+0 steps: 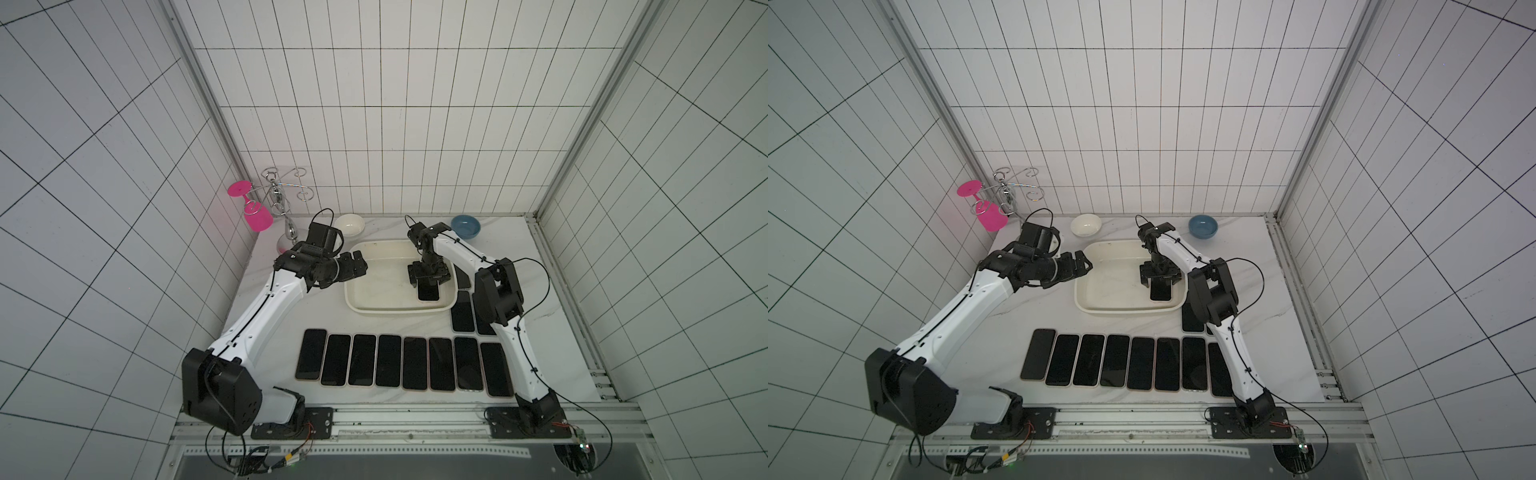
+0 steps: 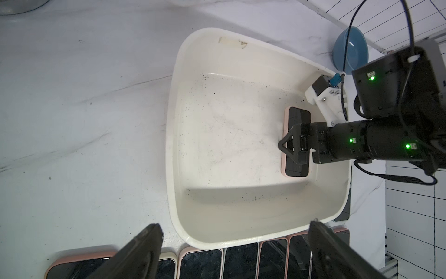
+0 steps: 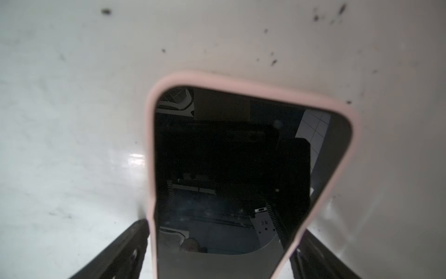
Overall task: Take the phone out of the storage box
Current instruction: Pick up the phone from the storage box.
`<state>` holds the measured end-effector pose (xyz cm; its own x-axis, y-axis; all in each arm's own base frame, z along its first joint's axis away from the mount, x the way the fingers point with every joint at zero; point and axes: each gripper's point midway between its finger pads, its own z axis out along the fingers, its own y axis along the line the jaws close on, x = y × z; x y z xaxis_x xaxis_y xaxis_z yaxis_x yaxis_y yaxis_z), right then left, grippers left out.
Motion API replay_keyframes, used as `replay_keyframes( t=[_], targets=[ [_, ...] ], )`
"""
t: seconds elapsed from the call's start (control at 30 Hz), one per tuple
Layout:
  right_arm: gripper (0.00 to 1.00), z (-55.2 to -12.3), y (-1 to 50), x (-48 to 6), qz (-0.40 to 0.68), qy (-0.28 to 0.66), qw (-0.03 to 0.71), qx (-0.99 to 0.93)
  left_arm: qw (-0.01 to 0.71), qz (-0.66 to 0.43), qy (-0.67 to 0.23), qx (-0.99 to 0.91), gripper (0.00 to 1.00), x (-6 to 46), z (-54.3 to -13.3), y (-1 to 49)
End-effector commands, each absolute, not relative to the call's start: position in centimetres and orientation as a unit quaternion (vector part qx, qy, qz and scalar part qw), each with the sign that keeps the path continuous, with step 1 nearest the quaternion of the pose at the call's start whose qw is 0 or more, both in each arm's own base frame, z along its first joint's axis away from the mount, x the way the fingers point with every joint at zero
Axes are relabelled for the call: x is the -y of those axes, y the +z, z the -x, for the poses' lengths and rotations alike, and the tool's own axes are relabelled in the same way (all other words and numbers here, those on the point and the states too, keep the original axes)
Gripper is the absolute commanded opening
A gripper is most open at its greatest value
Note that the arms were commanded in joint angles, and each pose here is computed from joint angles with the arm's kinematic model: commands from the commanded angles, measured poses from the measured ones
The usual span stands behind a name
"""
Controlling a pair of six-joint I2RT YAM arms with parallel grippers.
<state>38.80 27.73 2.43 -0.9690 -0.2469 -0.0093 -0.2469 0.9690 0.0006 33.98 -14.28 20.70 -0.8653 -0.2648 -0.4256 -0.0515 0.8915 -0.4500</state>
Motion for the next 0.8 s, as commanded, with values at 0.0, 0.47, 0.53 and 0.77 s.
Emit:
replay_keyframes(
  t=[0.0,0.47,0.53,0.77],
  targets=[
    [0.83,-38.7,0.0,-27.9,0.123,0.002,-0.018,-0.992,0.244,0.079,-0.215,-0.942,0.98,14.1,-34.2,20.6],
    [0.55,-39.0,7.9,-28.8,0.139,0.054,0.055,-0.987,0.203,0.071,-0.301,-0.929,0.98,17.1,-33.6,17.4],
    [0.55,-39.1,9.5,-28.8,0.139,0.063,0.070,-0.986,0.203,0.069,-0.318,-0.924,0.98,17.6,-33.7,17.5],
    [0.54,-38.3,13.7,-30.2,0.141,0.132,0.080,-0.978,0.183,0.038,-0.430,-0.883,0.98,22.1,-32.6,18.4]
  ],
)
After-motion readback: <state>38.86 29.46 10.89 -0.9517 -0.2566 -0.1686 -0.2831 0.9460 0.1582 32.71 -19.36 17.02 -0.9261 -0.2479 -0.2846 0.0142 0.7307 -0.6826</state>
